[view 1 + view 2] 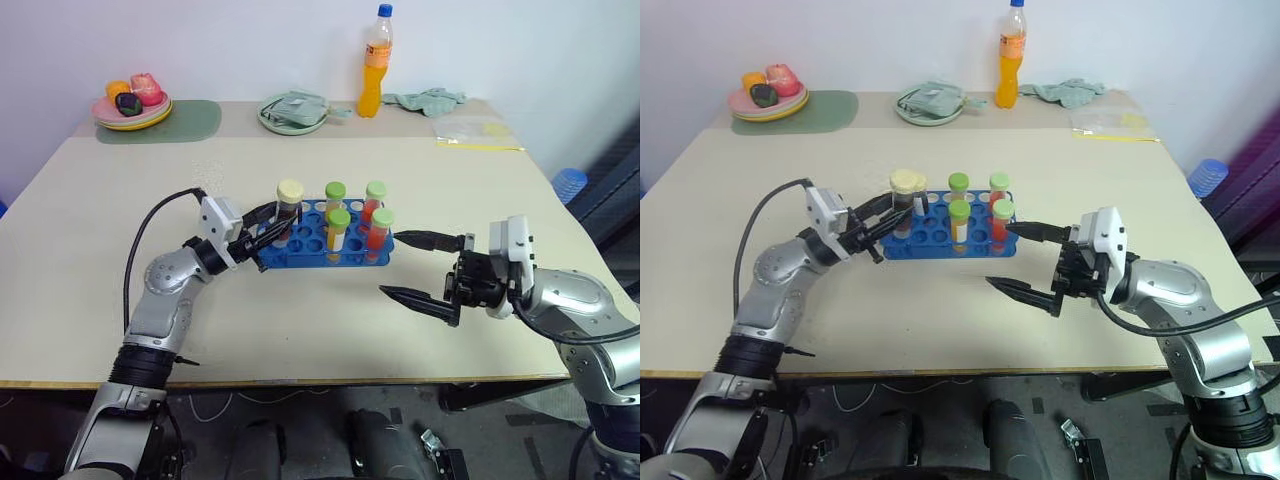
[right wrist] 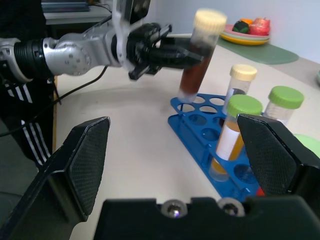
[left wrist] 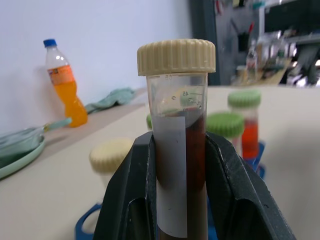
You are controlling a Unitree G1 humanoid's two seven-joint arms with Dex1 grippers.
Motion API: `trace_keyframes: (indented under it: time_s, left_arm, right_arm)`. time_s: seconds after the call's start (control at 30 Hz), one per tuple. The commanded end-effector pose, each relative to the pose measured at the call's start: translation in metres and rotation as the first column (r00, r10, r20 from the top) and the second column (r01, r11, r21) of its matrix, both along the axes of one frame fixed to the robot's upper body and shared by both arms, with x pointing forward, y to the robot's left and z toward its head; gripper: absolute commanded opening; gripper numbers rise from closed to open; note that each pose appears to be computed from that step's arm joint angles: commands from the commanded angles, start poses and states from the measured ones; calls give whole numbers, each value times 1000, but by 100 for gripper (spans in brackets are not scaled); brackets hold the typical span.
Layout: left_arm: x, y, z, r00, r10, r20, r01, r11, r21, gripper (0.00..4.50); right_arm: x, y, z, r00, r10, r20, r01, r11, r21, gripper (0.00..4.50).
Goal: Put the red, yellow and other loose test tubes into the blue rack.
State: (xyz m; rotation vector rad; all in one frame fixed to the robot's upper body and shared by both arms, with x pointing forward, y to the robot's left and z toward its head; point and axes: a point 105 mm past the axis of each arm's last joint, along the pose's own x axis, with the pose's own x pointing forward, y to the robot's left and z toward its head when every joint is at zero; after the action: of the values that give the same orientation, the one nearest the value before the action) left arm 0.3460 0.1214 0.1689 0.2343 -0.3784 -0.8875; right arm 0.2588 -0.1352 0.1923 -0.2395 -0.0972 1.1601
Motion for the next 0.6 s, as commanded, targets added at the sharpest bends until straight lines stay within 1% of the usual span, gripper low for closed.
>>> trace_keyframes:
  time_s: [0.03, 0.17, 0.4, 0.53, 0.6]
  left_arm:
    - [3, -10, 9, 995, 1, 102, -5, 999, 43, 77]
    - [3, -20, 3, 987, -7, 163, -9, 995, 97, 77]
    - [-4, -30, -4, 973, -36, 228, 11, 994, 110, 77]
    - [-6, -30, -8, 970, -46, 240, 20, 994, 108, 77]
    - [-3, -29, -11, 972, -36, 232, 13, 995, 99, 77]
  right_arm:
    - [-6, 0, 13, 998, 6, 55, -5, 1000, -7, 450]
    - [-7, -2, 15, 999, 2, 54, -1, 1000, -9, 450]
    - [-6, -5, 16, 999, -8, 54, 9, 1000, -17, 450]
    - [-6, -8, 16, 998, -15, 53, 16, 1000, -26, 450]
    - [-5, -8, 17, 998, -20, 53, 22, 999, -28, 450]
